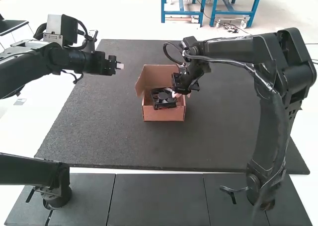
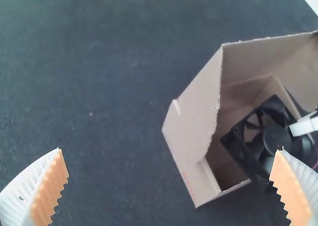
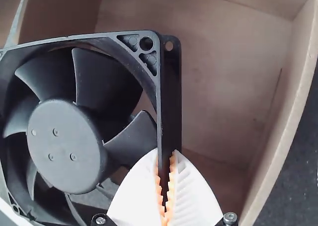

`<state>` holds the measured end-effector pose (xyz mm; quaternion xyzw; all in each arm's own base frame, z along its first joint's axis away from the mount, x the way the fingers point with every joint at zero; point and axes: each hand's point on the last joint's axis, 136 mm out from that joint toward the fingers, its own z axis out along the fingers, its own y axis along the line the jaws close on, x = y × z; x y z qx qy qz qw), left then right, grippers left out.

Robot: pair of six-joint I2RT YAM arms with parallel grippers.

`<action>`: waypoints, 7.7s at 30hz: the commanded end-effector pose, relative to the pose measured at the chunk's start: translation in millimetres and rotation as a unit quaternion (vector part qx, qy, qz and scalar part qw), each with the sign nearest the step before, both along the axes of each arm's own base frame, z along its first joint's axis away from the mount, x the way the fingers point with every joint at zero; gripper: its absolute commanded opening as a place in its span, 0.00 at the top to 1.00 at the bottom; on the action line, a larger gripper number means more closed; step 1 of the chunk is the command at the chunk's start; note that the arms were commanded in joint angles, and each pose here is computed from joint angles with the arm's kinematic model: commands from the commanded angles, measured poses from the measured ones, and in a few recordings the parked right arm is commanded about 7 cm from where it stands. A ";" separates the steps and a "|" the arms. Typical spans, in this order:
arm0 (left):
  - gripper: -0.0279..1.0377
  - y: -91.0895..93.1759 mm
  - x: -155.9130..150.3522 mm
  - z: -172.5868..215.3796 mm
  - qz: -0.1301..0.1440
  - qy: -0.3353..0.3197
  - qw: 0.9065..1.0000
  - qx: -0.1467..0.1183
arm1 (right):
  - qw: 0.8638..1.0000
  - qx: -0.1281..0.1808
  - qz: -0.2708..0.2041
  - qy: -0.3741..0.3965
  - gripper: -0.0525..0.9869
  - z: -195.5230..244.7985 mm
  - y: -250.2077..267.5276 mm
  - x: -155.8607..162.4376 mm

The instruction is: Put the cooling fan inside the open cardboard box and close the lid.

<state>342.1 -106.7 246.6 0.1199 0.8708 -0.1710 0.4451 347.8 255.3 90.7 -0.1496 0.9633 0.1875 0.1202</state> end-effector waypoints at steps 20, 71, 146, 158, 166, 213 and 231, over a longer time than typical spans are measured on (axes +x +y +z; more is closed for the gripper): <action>0.07 -5.9 -5.3 17.0 -0.011 -0.021 1.000 -0.015 | 0.999 0.009 -0.020 -0.039 0.97 21.4 -1.4 34.4; 0.07 -4.6 -11.8 22.1 -0.011 -0.027 0.999 -0.022 | 0.997 0.000 -0.022 -0.073 0.55 21.0 5.7 47.2; 0.07 11.8 78.3 -79.6 0.111 0.025 0.986 0.123 | 0.962 -0.003 0.065 -0.265 0.31 63.6 -73.5 20.3; 0.07 -24.1 81.0 -84.1 0.054 0.033 0.993 0.104 | 0.963 -0.005 0.062 -0.261 0.33 61.9 -72.4 27.4; 0.07 -54.9 70.3 -85.2 0.010 0.037 0.995 0.096 | 0.963 -0.004 0.059 -0.263 0.33 63.9 -73.0 29.3; 0.07 -61.7 70.8 -82.3 0.005 0.033 0.995 0.093 | 0.961 0.007 0.057 -0.271 0.66 66.9 -65.5 42.1; 0.07 -59.8 69.8 -81.5 0.007 0.034 0.995 0.092 | 0.960 0.042 0.065 -0.267 0.91 78.0 -52.3 39.1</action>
